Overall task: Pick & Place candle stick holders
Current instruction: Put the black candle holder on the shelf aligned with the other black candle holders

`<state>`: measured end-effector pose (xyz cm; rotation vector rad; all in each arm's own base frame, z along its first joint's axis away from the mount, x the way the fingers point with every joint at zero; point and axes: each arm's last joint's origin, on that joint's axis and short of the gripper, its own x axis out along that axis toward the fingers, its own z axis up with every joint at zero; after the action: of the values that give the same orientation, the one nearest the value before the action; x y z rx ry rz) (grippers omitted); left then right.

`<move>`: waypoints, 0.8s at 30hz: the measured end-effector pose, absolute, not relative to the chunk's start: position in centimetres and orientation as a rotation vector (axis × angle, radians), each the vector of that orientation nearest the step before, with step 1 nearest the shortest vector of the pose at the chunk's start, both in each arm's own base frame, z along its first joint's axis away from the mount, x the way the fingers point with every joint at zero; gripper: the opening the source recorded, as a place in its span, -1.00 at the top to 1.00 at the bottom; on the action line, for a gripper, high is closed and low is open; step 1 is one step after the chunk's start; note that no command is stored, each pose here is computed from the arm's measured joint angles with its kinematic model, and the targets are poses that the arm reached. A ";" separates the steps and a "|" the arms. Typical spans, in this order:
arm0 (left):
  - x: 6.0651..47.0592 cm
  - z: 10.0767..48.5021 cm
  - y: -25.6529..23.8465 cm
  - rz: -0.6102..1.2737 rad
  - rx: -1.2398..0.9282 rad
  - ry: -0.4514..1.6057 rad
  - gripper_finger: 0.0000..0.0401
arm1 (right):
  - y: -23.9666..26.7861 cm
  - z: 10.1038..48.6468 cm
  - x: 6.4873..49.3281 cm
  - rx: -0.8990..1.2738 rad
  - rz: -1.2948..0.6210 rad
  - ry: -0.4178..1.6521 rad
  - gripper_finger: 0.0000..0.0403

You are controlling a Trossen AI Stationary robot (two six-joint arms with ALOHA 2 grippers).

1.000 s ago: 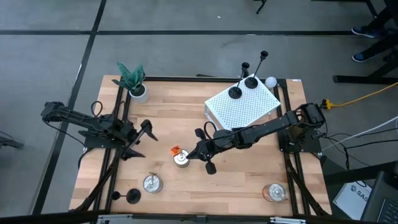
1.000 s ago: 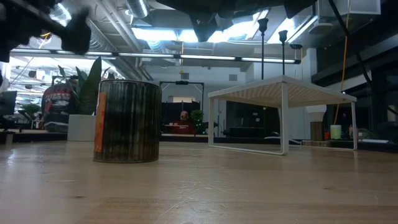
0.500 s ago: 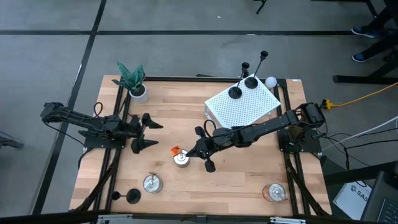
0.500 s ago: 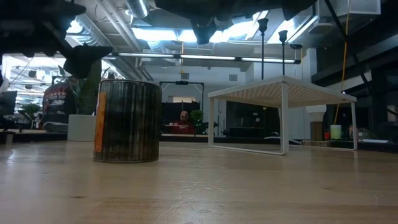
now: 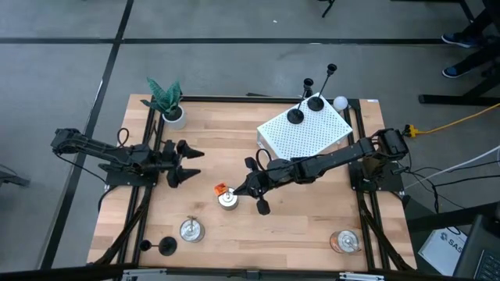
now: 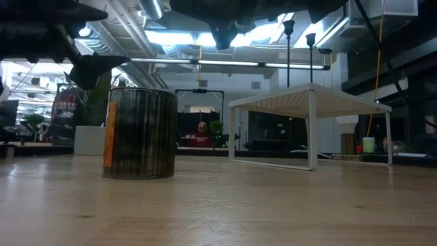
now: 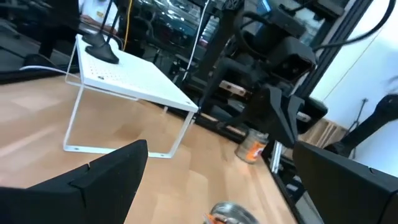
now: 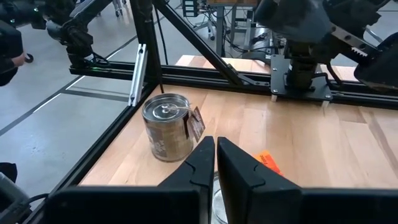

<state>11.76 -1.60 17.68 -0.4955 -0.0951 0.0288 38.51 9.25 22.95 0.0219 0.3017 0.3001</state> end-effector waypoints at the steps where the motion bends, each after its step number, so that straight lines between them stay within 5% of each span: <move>1: 11.8 17.7 -1.6 0.028 -0.505 -0.095 -1.00 | 9.2 23.0 38.5 0.022 0.300 0.301 0.88; 9: 11.9 18.7 -1.6 0.031 -0.447 -0.087 -0.95 | 9.2 22.9 38.5 0.022 0.300 0.304 0.88; 24: 11.7 29.6 -4.0 -0.189 -0.376 0.240 -0.35 | 9.2 22.7 38.4 0.023 0.299 0.333 0.88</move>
<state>11.71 -3.97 29.58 -0.3758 0.2399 -0.1894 38.41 9.24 22.68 0.0226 0.3328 0.2995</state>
